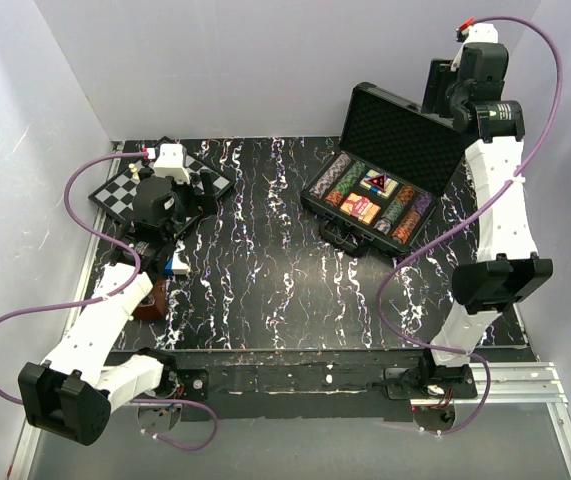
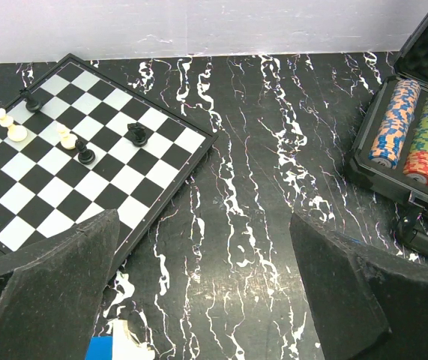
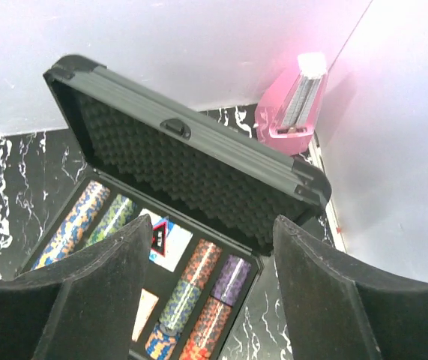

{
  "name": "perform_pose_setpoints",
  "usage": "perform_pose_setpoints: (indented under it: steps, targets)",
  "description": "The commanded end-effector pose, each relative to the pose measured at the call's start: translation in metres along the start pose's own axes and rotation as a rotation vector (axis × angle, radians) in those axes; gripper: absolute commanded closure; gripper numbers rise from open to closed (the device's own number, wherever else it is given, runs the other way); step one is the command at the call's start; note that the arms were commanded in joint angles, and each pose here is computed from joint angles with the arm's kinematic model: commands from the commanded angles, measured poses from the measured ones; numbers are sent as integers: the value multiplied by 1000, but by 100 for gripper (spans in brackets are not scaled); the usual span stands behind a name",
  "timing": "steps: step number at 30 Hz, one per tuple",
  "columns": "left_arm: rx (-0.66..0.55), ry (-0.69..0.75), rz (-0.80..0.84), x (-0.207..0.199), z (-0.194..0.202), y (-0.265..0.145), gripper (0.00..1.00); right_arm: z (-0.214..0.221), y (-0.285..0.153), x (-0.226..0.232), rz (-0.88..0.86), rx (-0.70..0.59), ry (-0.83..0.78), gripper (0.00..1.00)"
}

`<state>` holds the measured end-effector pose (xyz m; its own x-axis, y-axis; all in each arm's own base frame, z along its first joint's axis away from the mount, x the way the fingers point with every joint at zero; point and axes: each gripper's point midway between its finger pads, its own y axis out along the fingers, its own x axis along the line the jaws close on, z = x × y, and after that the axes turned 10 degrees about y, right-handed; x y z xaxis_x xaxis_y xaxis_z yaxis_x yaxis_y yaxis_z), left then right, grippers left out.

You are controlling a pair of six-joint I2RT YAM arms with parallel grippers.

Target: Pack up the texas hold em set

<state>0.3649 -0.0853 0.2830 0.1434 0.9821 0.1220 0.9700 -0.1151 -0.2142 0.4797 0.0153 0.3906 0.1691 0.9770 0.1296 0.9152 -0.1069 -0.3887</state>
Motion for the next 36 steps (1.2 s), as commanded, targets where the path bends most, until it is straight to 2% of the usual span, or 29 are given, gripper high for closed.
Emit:
perform_pose_setpoints:
  steps: [1, 8, 12, 18, 24, 36]
  targets:
    - [-22, -8, -3, 2, -7, -5, 2, -21, 23, -13, 28, -49, 25, 29]
    - [-19, -4, 0, 1, -6, -4, 2, -42, 54, -14, -110, -129, 114, 36]
    - [-24, -2, 12, -1, -7, -5, 2, -41, 71, -28, -59, -142, 108, 36]
    - [-26, 1, 10, 0, -7, -5, 2, -17, 106, -52, -21, -72, 155, 37]
    - [-30, 0, 10, 0, -9, -7, 2, 16, 133, -55, -27, 23, 190, 39]
    - [-23, 1, 11, 0, -6, -5, 2, 69, 125, -45, -65, 167, 270, 44]
